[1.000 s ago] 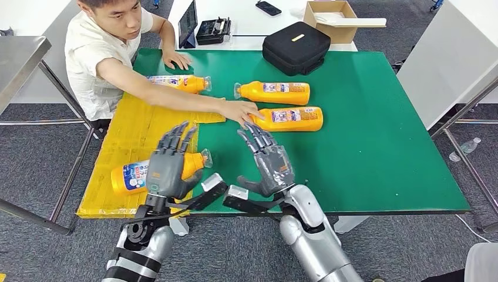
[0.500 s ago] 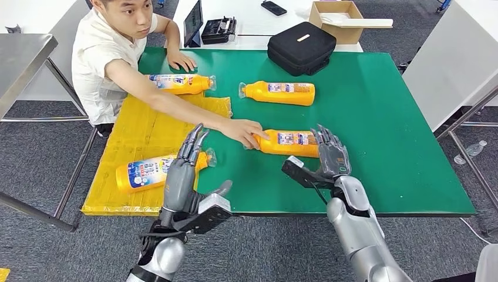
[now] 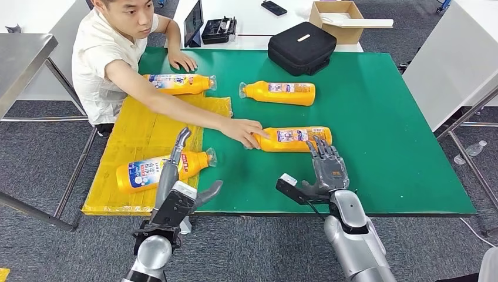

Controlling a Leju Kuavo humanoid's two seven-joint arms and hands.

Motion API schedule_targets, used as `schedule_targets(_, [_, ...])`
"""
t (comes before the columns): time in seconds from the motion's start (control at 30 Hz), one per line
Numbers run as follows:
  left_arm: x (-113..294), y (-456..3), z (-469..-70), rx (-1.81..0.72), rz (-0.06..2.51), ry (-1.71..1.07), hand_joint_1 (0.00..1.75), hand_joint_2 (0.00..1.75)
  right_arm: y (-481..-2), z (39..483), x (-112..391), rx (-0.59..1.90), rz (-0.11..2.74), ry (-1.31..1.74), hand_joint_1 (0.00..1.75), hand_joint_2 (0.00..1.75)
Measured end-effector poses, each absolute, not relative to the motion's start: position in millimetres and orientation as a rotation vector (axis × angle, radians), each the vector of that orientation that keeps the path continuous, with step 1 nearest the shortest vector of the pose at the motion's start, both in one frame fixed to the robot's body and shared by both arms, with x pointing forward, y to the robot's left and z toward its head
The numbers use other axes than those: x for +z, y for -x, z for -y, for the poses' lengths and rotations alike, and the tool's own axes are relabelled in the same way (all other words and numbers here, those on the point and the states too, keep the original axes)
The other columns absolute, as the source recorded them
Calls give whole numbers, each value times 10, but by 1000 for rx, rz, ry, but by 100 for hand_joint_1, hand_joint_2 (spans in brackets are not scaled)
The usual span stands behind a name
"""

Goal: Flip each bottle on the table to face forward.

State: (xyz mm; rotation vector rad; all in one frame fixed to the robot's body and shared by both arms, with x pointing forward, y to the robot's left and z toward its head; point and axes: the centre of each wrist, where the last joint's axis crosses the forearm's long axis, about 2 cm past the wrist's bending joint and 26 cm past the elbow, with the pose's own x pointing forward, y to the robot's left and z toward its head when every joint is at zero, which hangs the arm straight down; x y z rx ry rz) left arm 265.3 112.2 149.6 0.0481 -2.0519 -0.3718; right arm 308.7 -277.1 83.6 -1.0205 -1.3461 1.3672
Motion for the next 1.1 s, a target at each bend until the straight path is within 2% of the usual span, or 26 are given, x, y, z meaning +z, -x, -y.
schedule_targets(0.23, [1549, -2603, -1013, -395, 2075, 8, 0, 175, -3153, 2769, 868, 1445, 1299, 1121, 0, 175])
schedule_targets(1.1, [1604, -2595, -1022, -403, 2113, -15, 0, 175, -3397, 2822, 872, 1466, 1208, 1113, 0, 175])
